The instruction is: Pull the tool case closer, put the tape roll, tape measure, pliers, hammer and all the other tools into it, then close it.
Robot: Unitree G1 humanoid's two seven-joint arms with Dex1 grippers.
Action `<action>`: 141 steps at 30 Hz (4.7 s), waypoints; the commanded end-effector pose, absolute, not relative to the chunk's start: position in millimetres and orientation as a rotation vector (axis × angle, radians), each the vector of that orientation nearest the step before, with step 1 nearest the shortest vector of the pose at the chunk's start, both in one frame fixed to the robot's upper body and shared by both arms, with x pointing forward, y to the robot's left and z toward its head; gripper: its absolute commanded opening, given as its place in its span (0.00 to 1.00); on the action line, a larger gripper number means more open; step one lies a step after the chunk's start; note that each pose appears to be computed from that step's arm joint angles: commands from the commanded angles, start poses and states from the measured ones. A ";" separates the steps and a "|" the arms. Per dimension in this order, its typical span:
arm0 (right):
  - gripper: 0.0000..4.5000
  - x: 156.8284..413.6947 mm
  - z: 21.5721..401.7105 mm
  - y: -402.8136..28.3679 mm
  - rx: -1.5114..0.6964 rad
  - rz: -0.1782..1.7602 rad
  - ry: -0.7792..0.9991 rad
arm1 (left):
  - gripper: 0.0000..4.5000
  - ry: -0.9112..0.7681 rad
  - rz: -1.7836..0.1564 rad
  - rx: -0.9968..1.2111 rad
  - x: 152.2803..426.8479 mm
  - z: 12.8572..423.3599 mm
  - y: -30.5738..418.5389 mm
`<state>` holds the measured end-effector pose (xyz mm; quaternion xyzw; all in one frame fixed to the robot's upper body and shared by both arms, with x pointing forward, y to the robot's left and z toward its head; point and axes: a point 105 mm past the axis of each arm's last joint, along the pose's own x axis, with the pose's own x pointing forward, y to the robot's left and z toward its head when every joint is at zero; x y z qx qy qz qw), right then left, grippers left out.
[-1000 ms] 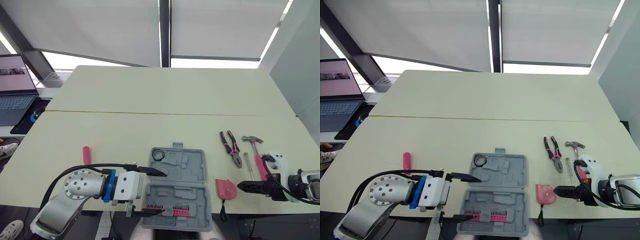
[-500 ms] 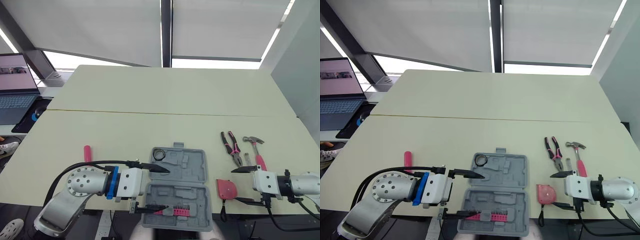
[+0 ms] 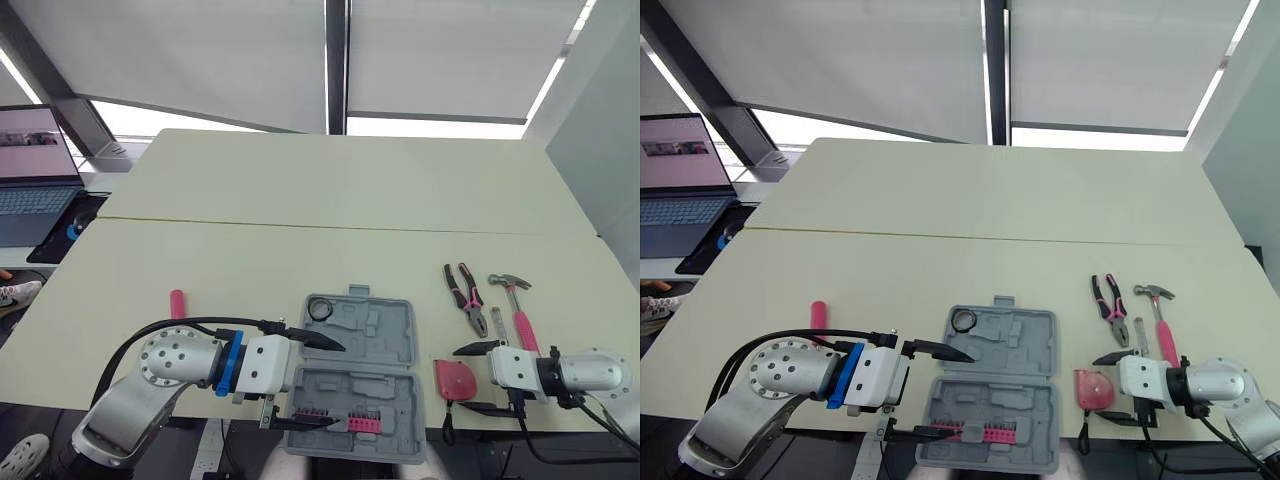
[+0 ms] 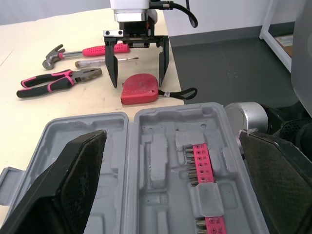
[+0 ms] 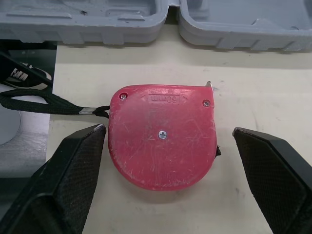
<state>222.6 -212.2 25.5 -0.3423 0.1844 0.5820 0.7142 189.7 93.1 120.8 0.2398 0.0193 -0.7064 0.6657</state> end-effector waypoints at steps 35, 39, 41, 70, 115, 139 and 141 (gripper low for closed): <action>0.70 272.5 127.4 -148.2 -1.058 1.312 0.476 | 1.00 0.151 -1.260 0.599 241.5 132.0 132.8; 0.70 288.8 121.5 -126.7 -1.085 1.333 0.484 | 1.00 0.164 -1.283 0.610 245.3 126.1 126.6; 0.70 296.6 116.7 -117.4 -1.105 1.347 0.483 | 1.00 0.158 -1.297 0.616 246.8 124.6 123.9; 0.70 322.0 84.5 -104.9 -1.156 1.360 0.574 | 1.00 0.073 -1.310 0.662 251.0 116.5 106.8; 0.42 320.0 115.4 -103.6 -0.809 1.330 0.225 | 1.00 0.037 -1.324 0.533 241.6 122.5 106.9; 0.42 334.0 54.9 -124.8 -0.710 1.287 0.385 | 1.00 0.025 -1.298 0.525 248.7 128.3 110.6; 0.42 331.6 44.9 -126.6 -0.727 1.294 0.430 | 1.00 0.028 -1.302 0.527 248.0 127.4 110.6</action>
